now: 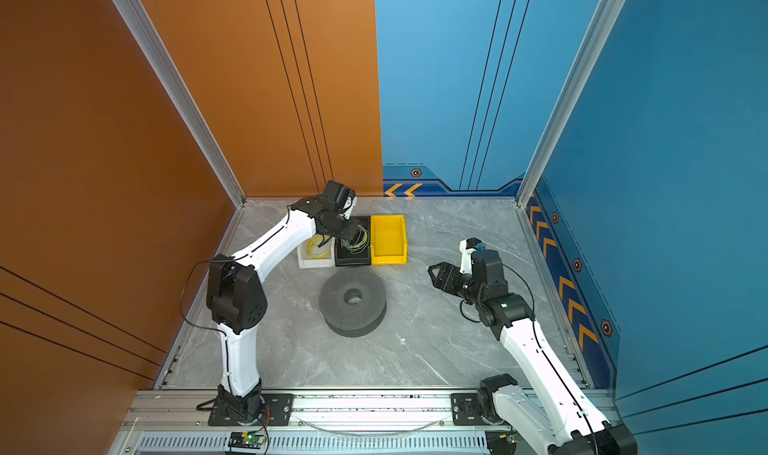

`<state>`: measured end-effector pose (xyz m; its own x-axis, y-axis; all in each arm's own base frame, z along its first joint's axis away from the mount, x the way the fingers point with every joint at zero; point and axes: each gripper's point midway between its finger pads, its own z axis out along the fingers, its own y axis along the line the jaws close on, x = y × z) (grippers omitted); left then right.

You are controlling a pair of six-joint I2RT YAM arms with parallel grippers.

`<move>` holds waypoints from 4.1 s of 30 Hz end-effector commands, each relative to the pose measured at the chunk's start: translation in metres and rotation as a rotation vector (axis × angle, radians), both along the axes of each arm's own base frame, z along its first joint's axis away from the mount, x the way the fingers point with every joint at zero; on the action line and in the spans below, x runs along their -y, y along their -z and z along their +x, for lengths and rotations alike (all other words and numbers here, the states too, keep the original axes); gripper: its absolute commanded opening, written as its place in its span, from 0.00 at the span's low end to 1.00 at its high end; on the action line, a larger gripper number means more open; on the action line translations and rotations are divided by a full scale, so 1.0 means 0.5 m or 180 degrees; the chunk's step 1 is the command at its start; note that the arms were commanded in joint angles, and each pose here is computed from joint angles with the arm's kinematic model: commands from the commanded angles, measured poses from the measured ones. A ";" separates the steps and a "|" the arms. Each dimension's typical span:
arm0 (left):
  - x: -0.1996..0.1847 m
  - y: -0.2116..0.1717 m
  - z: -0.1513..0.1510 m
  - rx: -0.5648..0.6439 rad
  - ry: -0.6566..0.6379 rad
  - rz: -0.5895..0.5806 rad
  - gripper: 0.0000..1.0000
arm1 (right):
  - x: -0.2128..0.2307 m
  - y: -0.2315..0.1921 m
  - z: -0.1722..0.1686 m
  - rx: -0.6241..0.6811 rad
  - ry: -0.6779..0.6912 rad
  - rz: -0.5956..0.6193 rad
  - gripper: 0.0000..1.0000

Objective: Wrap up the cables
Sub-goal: 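Lift the green wire coil out of the black bin with the left gripper, then grasp the free end of the green wire with the right gripper, then pull the green wire apart, left gripper lifting, right gripper drawing it away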

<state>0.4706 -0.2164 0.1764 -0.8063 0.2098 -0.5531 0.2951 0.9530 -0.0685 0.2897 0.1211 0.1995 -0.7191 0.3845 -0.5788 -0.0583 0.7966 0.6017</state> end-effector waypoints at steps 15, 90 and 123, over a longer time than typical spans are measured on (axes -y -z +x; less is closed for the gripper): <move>-0.020 -0.089 -0.068 -0.0029 -0.0026 -0.0150 0.00 | -0.038 -0.037 0.042 0.0222 -0.0104 0.0153 0.72; 0.059 -0.356 -0.445 0.0191 0.1133 -0.2216 0.00 | -0.365 -0.218 -0.025 0.0696 -0.1678 0.0231 0.21; -0.336 -0.444 -0.272 0.1594 -0.1771 -0.1777 0.00 | 0.314 0.048 0.037 -0.0471 0.1550 -0.1400 0.00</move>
